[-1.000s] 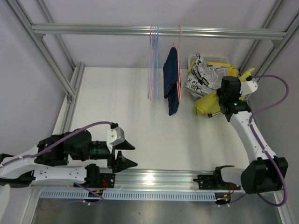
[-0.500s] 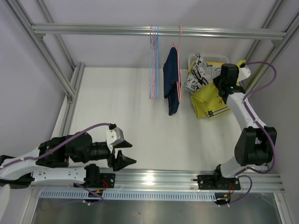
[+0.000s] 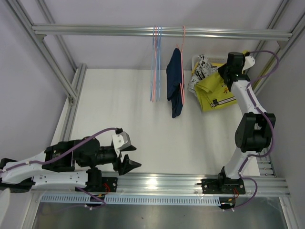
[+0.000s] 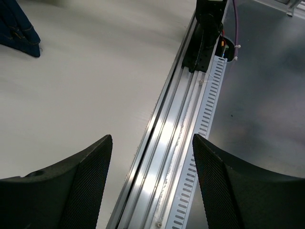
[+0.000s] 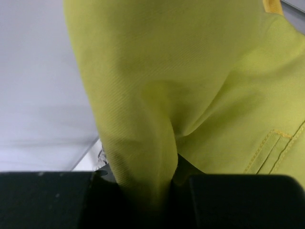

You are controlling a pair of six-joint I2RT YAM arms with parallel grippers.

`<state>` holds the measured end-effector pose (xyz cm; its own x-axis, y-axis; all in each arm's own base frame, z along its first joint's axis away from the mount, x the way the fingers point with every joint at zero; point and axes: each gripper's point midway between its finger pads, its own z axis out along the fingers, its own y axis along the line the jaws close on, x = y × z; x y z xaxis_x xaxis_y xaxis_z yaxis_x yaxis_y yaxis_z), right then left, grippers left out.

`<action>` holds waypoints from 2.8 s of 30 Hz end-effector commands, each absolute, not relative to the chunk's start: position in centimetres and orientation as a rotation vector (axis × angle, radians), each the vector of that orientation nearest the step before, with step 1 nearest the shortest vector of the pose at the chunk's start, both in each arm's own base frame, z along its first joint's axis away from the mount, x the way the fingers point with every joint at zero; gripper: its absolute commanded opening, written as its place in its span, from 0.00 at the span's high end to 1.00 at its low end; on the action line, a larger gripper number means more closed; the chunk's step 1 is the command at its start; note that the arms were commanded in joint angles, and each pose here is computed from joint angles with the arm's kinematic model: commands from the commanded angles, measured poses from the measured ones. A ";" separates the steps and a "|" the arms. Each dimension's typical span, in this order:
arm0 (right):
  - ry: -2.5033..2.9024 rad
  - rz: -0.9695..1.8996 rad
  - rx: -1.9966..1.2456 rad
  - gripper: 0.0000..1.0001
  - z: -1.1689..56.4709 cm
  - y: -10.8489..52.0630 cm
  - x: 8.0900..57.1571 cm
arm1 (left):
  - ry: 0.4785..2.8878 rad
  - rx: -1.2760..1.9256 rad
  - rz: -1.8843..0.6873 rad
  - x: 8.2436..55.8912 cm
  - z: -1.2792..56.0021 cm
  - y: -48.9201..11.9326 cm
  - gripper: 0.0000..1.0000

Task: Remove the trousers from the hanger
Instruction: Place the trousers in the bin.

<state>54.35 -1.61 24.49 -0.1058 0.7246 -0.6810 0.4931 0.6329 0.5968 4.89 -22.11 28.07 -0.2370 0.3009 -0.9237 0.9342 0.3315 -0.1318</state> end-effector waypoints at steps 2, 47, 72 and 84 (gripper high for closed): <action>1.500 0.422 0.938 1.00 32.7 -3.2 58.6 | 1.703 1.099 -0.910 5.4 28.4 -22.7 0.27; 1.570 0.635 0.786 0.50 33.3 -0.9 63.4 | 1.715 1.082 -0.907 5.7 26.8 -22.9 0.17; 1.731 0.626 0.702 0.40 31.1 0.8 58.9 | 1.696 0.999 -0.895 6.6 27.9 -22.4 0.16; 1.867 0.838 0.421 0.37 31.9 9.9 42.7 | 1.668 0.763 -0.881 8.9 36.4 -21.2 0.15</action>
<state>46.61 5.30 31.42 -0.3302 0.7075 -0.6249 0.0621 0.6768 0.7335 8.11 -22.21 32.09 -0.2510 0.1807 -0.9510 0.8599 0.4927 -0.1334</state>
